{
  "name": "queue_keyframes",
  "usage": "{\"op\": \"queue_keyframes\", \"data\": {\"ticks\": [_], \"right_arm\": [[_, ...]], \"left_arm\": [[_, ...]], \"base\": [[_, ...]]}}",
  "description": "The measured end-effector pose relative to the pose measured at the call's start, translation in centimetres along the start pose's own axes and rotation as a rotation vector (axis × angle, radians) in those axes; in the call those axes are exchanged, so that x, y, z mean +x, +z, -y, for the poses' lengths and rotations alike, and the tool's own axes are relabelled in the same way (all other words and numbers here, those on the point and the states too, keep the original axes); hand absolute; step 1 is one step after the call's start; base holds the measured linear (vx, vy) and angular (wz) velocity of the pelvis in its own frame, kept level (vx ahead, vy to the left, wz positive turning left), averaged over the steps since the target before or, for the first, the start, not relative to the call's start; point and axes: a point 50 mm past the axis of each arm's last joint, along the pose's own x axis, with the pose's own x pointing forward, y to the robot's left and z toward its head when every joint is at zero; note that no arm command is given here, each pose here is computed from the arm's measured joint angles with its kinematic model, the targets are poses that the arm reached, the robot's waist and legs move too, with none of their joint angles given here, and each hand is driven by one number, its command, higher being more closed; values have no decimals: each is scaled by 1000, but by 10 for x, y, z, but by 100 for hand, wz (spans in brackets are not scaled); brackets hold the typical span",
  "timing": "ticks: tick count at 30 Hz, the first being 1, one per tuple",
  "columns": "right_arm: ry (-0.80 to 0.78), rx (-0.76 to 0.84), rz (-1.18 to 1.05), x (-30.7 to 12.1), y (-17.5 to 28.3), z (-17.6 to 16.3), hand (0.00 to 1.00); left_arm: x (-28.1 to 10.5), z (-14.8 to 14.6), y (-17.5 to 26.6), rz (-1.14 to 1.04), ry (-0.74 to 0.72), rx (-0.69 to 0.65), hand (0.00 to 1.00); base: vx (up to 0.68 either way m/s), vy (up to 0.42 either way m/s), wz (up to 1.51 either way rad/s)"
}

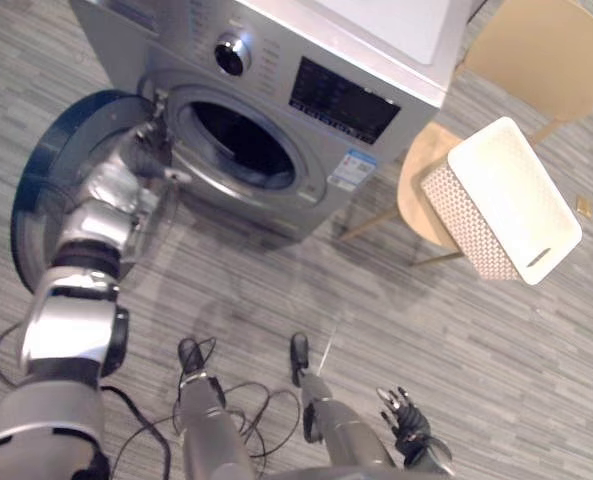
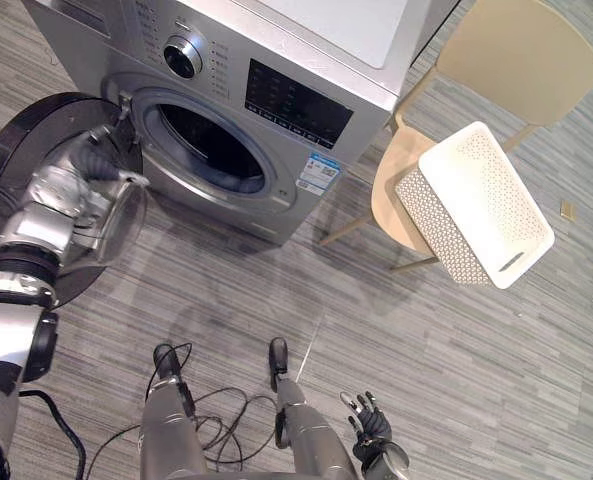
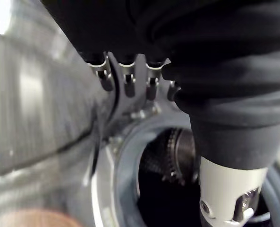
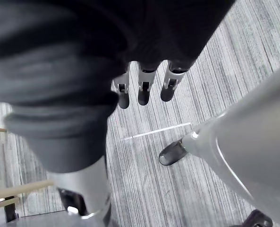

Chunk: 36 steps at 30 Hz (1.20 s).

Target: Pick up the laundry basket with both hands and put the clothes into the washing machine.

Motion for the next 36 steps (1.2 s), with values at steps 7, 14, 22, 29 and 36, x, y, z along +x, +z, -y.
{"op": "queue_keyframes", "data": {"ticks": [7, 14, 22, 29, 36], "right_arm": [[32, -11, 0, 3, 1, -8, 0], [51, -28, -1, 6, 4, -15, 0], [54, -35, 12, 8, 8, -16, 0], [41, -33, 5, 8, 7, -12, 0], [27, -22, -8, 8, 5, -10, 0]], "left_arm": [[-6, -57, 14, 86, 187, -39, 0], [-11, -71, 17, 120, 259, -124, 0], [-22, -85, 46, 287, 337, -136, 0], [-29, -91, 26, 239, 339, -79, 0], [-30, -99, -3, 107, 333, -70, 0]], "base": [[62, 14, 13], [37, 19, 7], [-2, -3, 4], [10, -28, 12], [32, 2, -2]]}}
